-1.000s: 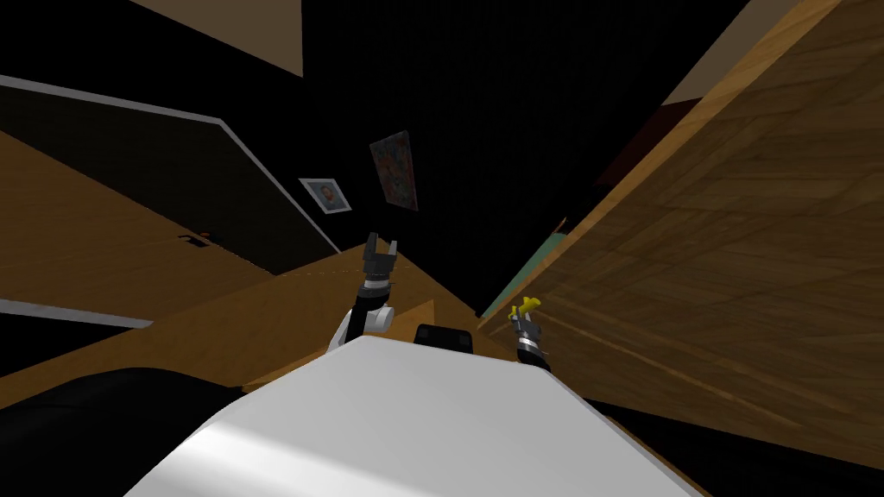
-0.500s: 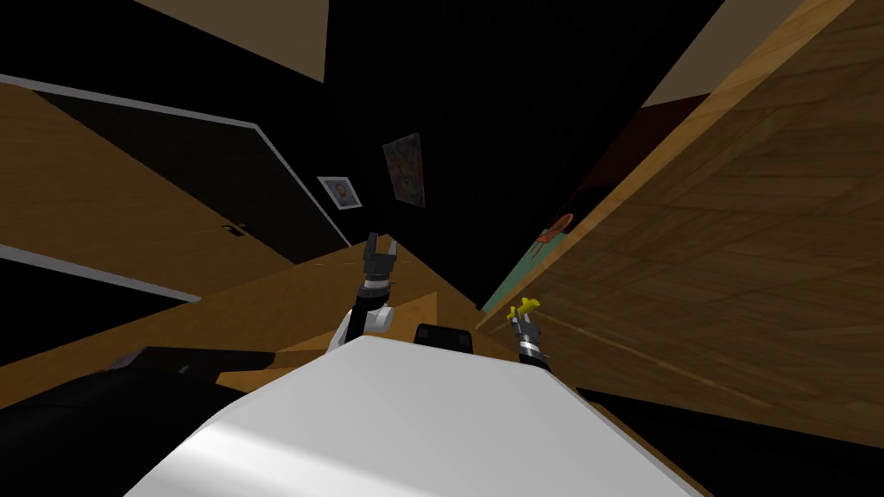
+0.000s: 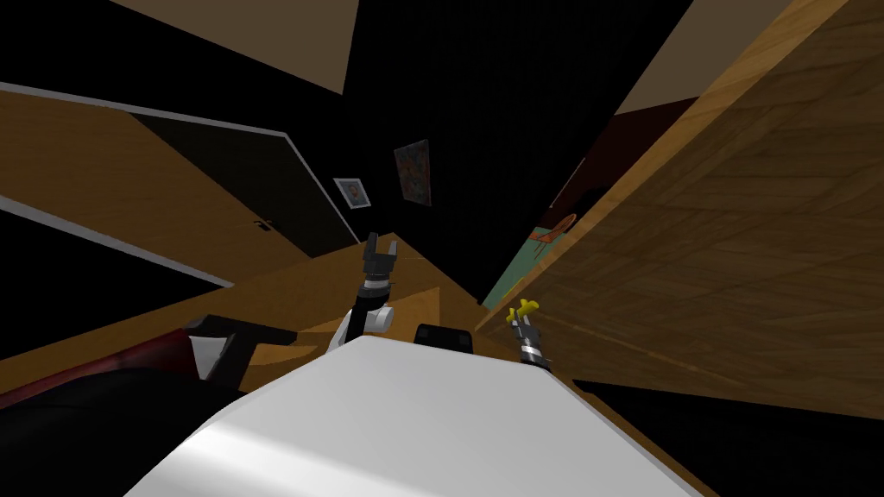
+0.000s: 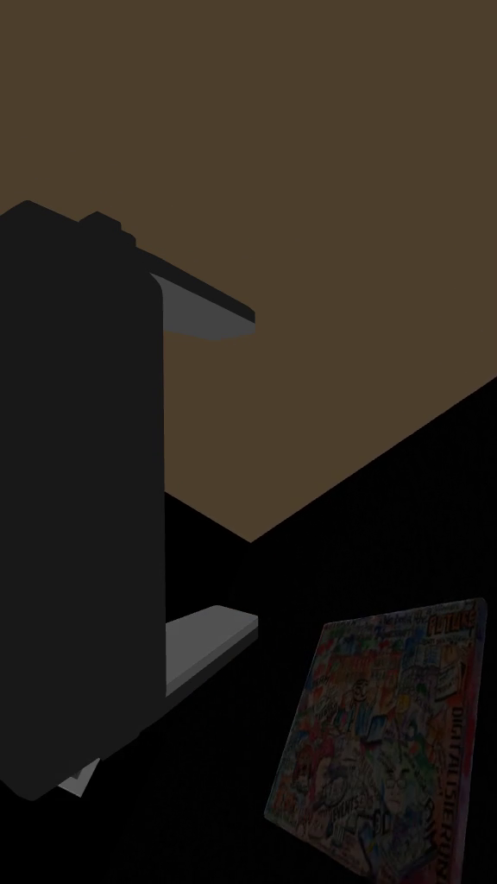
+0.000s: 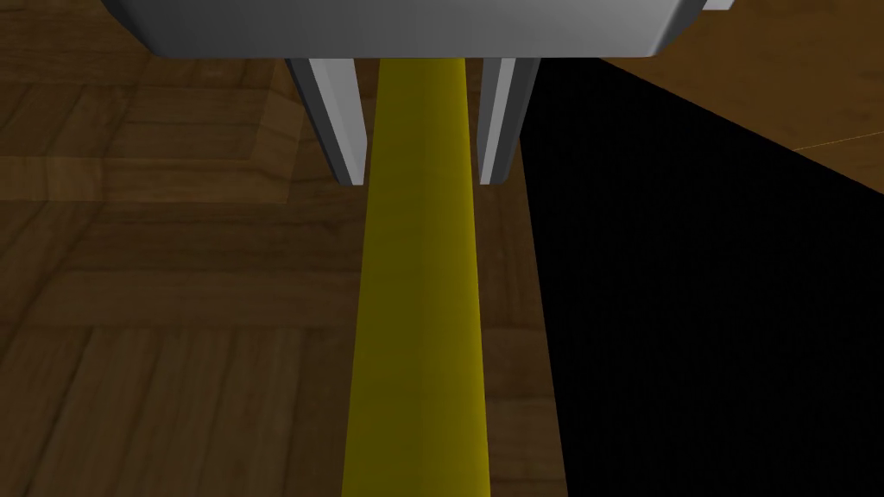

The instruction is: Pull the door open

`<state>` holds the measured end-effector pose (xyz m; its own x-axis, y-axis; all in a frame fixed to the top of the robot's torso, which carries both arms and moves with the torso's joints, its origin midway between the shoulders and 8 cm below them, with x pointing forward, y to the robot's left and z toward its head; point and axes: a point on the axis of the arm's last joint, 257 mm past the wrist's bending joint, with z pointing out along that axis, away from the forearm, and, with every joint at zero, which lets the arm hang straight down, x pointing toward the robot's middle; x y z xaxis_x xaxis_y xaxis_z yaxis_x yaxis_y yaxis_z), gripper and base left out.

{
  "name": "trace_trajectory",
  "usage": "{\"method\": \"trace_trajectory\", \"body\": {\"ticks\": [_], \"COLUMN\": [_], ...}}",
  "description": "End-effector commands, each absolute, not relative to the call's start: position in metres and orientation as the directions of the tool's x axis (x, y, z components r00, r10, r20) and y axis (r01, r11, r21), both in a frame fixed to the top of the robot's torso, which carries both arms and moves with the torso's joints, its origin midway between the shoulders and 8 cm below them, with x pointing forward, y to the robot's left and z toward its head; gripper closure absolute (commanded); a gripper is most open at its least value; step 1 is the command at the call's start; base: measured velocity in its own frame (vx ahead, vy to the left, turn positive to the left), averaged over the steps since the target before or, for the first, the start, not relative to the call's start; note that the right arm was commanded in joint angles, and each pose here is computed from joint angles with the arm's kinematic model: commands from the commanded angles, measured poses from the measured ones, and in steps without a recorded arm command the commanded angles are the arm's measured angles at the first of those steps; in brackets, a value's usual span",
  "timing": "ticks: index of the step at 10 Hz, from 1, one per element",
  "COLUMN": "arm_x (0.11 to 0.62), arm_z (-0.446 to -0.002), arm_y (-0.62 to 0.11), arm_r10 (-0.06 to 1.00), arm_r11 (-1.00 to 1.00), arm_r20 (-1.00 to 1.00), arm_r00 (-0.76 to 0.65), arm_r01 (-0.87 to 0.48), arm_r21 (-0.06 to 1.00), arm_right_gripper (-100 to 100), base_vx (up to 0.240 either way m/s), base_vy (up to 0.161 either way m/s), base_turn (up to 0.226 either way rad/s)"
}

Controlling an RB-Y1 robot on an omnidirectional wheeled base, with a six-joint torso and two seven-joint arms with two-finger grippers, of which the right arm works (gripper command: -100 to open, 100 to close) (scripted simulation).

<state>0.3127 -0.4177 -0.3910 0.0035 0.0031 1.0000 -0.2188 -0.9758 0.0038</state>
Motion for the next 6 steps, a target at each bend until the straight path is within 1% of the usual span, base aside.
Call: {"method": "trace_trajectory", "body": {"ticks": [1, 3, 6], "arm_x": [0.308, 0.302, 0.29], "arm_z": [-0.391, -0.391, -0.391], "arm_y": [-0.414, -0.411, -0.406], "arm_r10": [0.002, 0.002, 0.0], "arm_r11": [-0.98, -0.984, -0.991], "arm_r20": [1.0, 1.0, 1.0], "arm_r00": [0.001, 0.0, 0.0], "arm_r01": [-0.198, -0.176, -0.132], "arm_r21": [0.002, 0.002, 0.0], "arm_right_gripper": [100, 100, 100], "base_vx": [-0.239, -0.233, -0.263], "base_vy": [-0.007, -0.042, -0.044], "base_turn": [0.138, 0.118, 0.157]}}
